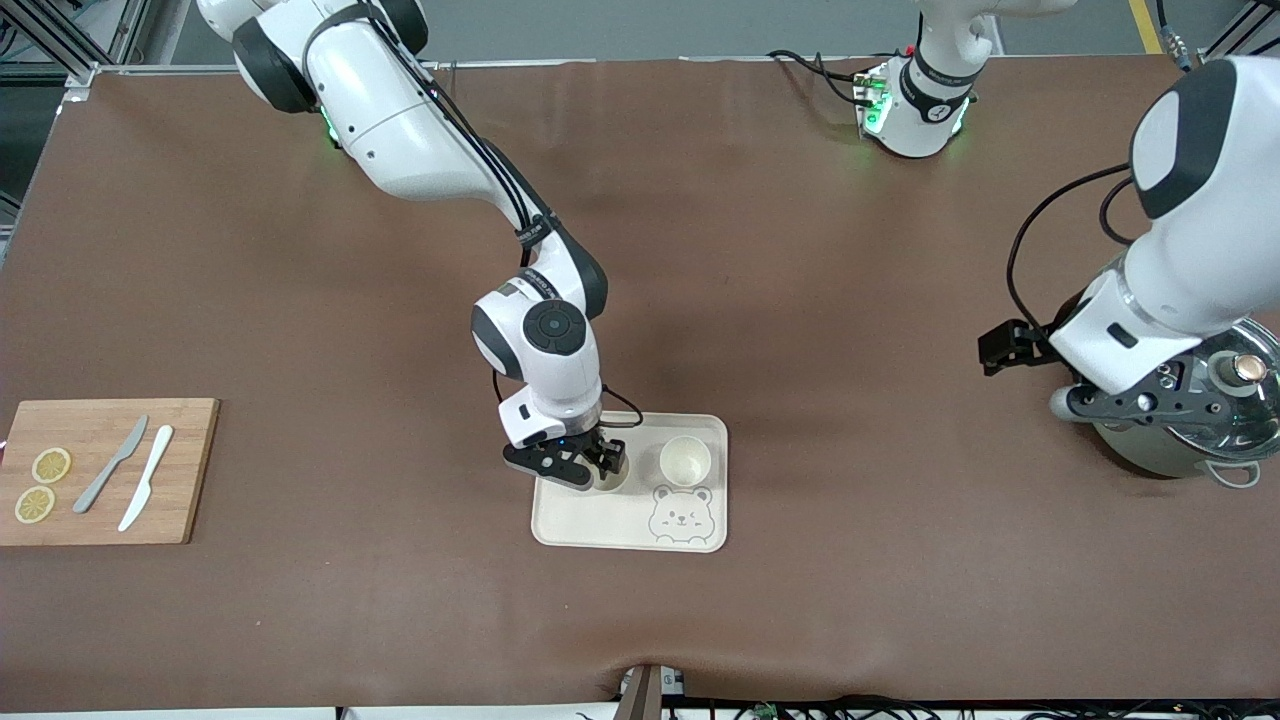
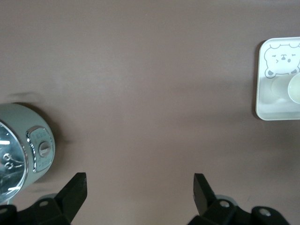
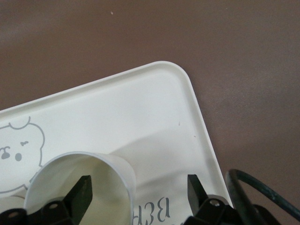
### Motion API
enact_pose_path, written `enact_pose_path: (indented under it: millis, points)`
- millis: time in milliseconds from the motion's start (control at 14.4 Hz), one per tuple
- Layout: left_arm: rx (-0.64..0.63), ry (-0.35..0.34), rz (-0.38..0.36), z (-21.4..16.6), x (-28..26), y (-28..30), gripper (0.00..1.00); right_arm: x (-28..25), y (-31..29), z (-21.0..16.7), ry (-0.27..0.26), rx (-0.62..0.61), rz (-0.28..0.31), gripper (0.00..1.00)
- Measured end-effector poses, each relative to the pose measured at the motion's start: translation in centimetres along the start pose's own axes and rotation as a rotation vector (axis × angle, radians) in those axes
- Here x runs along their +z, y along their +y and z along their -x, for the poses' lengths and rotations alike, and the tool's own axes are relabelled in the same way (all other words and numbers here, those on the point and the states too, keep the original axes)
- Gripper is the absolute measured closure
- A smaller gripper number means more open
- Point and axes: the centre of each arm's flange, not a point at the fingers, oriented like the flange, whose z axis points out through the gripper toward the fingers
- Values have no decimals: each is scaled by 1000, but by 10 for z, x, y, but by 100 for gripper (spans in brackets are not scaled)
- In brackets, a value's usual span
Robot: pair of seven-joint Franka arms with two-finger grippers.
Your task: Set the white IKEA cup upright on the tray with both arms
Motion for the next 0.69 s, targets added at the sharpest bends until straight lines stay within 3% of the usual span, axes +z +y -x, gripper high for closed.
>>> enact_pose_path:
  millis: [69, 694]
  points:
    - [-2, -1, -1, 4, -5, -1, 0, 0, 0, 0, 1, -1, 1, 0]
    - [-24, 6, -15, 53, -34, -22, 0, -16, 0, -13, 12, 2, 13, 0]
